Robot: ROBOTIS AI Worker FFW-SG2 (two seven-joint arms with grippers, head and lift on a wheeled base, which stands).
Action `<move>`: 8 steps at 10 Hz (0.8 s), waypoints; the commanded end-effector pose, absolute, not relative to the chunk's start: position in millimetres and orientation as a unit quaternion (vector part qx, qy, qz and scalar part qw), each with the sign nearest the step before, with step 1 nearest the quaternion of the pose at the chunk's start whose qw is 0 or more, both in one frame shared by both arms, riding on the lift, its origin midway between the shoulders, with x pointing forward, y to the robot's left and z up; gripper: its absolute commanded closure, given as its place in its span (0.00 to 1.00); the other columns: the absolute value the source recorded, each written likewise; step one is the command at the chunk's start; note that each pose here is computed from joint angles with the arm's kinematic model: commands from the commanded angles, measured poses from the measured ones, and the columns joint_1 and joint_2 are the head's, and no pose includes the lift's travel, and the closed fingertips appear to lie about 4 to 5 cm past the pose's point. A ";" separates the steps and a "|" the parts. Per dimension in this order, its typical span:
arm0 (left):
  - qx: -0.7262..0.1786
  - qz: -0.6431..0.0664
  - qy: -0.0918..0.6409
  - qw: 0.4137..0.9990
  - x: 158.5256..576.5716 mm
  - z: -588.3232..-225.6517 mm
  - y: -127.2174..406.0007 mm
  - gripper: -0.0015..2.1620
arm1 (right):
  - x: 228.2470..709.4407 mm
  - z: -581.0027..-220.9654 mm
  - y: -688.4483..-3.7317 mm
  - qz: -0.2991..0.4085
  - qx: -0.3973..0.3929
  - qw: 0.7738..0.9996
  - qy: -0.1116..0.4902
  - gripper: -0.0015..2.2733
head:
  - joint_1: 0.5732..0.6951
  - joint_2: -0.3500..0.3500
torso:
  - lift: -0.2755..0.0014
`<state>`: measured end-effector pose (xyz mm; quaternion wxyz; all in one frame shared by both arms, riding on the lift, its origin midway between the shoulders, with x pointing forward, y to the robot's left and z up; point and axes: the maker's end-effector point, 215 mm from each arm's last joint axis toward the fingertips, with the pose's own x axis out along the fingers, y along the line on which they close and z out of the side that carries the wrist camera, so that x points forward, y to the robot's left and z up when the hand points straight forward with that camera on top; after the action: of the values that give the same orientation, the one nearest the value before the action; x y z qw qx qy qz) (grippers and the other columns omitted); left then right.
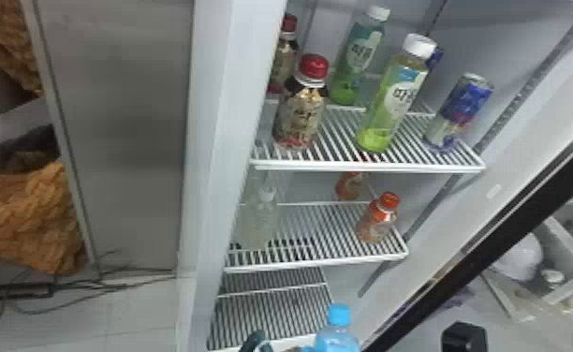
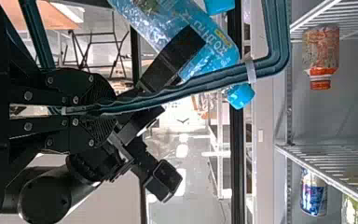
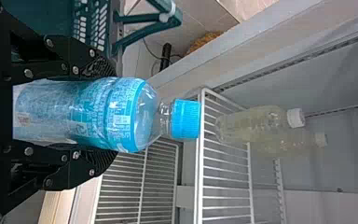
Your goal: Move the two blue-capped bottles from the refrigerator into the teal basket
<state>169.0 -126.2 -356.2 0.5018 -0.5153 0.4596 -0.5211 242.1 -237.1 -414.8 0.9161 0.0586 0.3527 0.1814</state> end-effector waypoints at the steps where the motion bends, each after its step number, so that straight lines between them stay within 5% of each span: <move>1: -0.515 -0.521 0.460 0.501 168.5 -356.5 -126.3 0.50 | 244.7 -424.8 -238.8 0.184 0.065 0.914 0.356 0.33 | 1.00 0.00 | 0.45; 2: -0.516 -0.520 0.458 0.503 170.1 -356.0 -126.2 0.50 | 245.6 -426.9 -237.9 0.189 0.068 0.912 0.357 0.33 | 1.00 0.00 | 0.45; 5: -0.516 -0.521 0.457 0.502 170.2 -354.7 -126.4 0.50 | 259.6 -424.6 -237.2 0.211 0.062 0.917 0.332 0.12 | 1.00 0.00 | 0.45; 8: -0.517 -0.521 0.458 0.502 170.1 -355.6 -126.2 0.50 | 280.2 -387.6 -238.5 0.211 0.026 0.941 0.264 0.09 | 1.00 0.00 | 0.45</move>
<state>170.1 -126.3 -355.4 0.5022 -0.5166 0.4580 -0.5207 275.1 -238.4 -397.7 0.9356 0.0363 0.2808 0.2110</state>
